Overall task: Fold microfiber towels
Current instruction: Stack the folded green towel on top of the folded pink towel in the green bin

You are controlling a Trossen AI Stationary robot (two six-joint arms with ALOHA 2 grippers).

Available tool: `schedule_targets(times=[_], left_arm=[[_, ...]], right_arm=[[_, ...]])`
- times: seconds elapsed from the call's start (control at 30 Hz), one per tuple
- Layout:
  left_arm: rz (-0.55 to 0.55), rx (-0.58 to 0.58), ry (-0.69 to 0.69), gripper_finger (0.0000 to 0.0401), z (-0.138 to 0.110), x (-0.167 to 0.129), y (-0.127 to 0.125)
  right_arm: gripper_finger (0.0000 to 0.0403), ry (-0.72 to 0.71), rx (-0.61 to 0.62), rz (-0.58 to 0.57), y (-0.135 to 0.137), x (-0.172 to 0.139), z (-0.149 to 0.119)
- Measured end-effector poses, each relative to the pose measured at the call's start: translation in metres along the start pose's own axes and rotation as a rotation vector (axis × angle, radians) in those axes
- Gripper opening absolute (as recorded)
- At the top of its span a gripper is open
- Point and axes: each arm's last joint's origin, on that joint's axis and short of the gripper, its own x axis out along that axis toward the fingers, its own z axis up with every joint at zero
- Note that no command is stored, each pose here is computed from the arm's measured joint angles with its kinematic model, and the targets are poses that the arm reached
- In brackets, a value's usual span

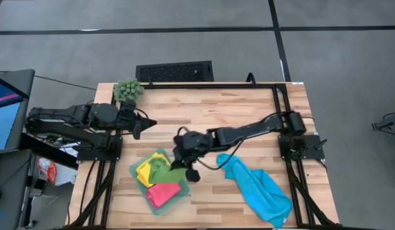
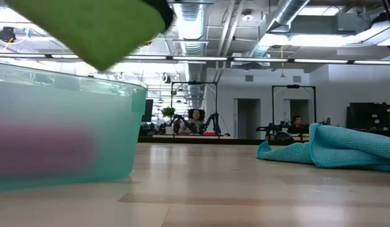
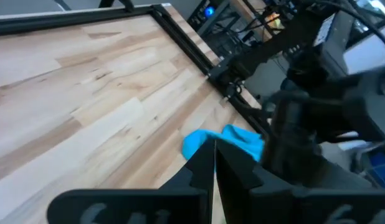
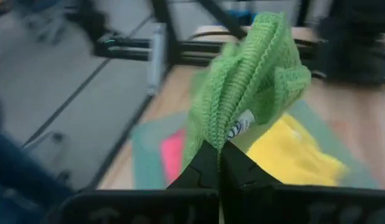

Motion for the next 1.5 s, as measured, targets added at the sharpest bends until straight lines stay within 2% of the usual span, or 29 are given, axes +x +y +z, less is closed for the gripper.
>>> schedule_targets(times=[0.17,0.3,0.53,0.6,0.83,1.0,1.2,1.33,1.5], left_arm=[[0.013,0.0,0.005,0.0006,-0.001,-0.01,0.005],[0.029,0.007,0.018,0.0006,-0.002,-0.016,0.009],[0.048,0.015,0.04,0.0006,-0.004,-0.017,0.011],[0.049,0.015,0.04,0.0006,-0.004,-0.017,0.011],[0.052,0.025,0.038,0.0006,-0.004,-0.017,0.011],[0.055,0.026,0.036,0.0006,-0.004,-0.017,0.012],[0.071,0.028,0.019,0.0006,-0.003,-0.017,0.012],[0.074,0.054,0.015,0.0006,-0.003,-0.017,0.012],[0.092,0.064,0.004,0.0006,-0.003,-0.017,0.013]], right_arm=[[0.0007,0.014,-0.064,0.102,0.011,0.029,0.02],[0.0007,0.098,-0.062,0.176,0.013,0.06,0.013],[0.0007,0.229,-0.098,0.298,0.01,0.078,0.003],[0.0007,0.273,-0.087,0.323,0.009,0.078,-0.001],[0.0007,0.278,-0.15,0.451,0.005,0.068,0.002],[0.0007,0.242,-0.158,0.559,0.001,0.064,0.004],[0.0007,0.214,-0.167,0.671,0.012,0.056,0.01],[0.0007,0.219,-0.188,0.661,0.015,0.061,0.007],[0.0007,0.198,-0.193,0.632,0.003,0.08,-0.006]])
